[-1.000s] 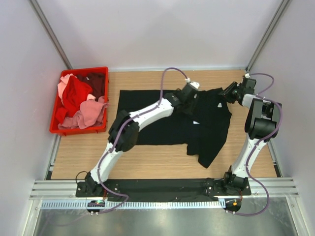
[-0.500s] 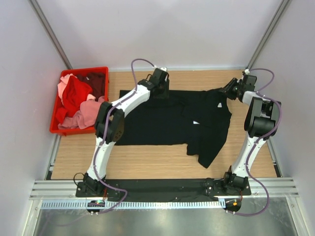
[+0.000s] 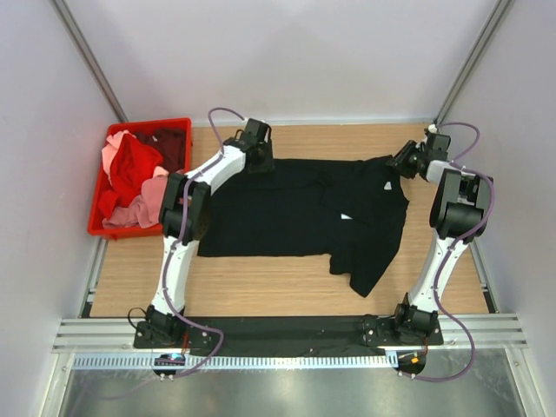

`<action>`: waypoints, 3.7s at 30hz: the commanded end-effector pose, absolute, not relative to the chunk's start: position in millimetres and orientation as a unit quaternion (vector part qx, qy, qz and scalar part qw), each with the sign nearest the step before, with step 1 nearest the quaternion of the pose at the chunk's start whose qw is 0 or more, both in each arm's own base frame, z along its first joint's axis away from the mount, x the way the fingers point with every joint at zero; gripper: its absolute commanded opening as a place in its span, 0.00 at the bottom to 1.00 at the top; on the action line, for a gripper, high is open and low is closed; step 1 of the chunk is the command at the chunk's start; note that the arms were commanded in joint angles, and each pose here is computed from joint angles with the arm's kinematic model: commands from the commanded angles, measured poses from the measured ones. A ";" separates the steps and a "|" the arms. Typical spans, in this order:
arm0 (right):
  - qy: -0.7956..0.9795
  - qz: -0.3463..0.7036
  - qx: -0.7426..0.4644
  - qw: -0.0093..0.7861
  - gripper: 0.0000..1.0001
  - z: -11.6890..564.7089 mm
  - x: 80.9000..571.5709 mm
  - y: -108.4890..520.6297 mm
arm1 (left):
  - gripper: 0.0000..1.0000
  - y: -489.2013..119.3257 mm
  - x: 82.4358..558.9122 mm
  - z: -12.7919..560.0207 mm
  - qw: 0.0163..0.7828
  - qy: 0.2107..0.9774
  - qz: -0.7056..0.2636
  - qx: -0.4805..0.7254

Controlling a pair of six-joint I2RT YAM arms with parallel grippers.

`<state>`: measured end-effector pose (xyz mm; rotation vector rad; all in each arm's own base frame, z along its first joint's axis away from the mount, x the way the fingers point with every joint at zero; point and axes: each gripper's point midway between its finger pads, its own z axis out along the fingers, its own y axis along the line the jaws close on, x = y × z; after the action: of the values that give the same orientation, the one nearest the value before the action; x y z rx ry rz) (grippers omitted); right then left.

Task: Fold and stack the t-shirts
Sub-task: Fold the tshirt

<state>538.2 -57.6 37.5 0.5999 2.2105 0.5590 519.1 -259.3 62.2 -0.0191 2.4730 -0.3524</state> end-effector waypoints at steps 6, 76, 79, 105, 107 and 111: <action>0.854 0.245 0.218 0.405 0.31 52.0 552.9 -53.2 | 0.41 -231.4 522.4 26.7 0.291 0.949 -0.118 -0.032; 0.925 0.100 0.273 0.245 0.37 36.1 343.9 27.6 | 0.47 -433.6 388.7 66.7 0.238 0.885 -0.371 0.146; 0.926 0.092 0.274 0.242 0.35 30.9 340.8 25.4 | 0.47 -438.1 392.0 60.2 0.239 0.885 -0.371 0.147; 0.922 0.095 0.257 0.273 0.01 46.7 350.3 24.2 | 0.19 -455.6 412.2 68.4 0.260 0.877 -0.379 0.142; 0.923 0.100 0.255 0.270 0.09 47.4 349.8 26.3 | 0.06 -456.4 412.6 71.3 0.261 0.876 -0.381 0.138; 0.924 0.106 0.252 0.268 0.18 48.1 350.8 28.9 | 0.00 -457.7 411.9 80.0 0.261 0.874 -0.388 0.133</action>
<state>337.3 26.1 26.0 0.7213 2.5500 0.2595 405.4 -443.2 47.2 0.3559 2.4519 -0.9806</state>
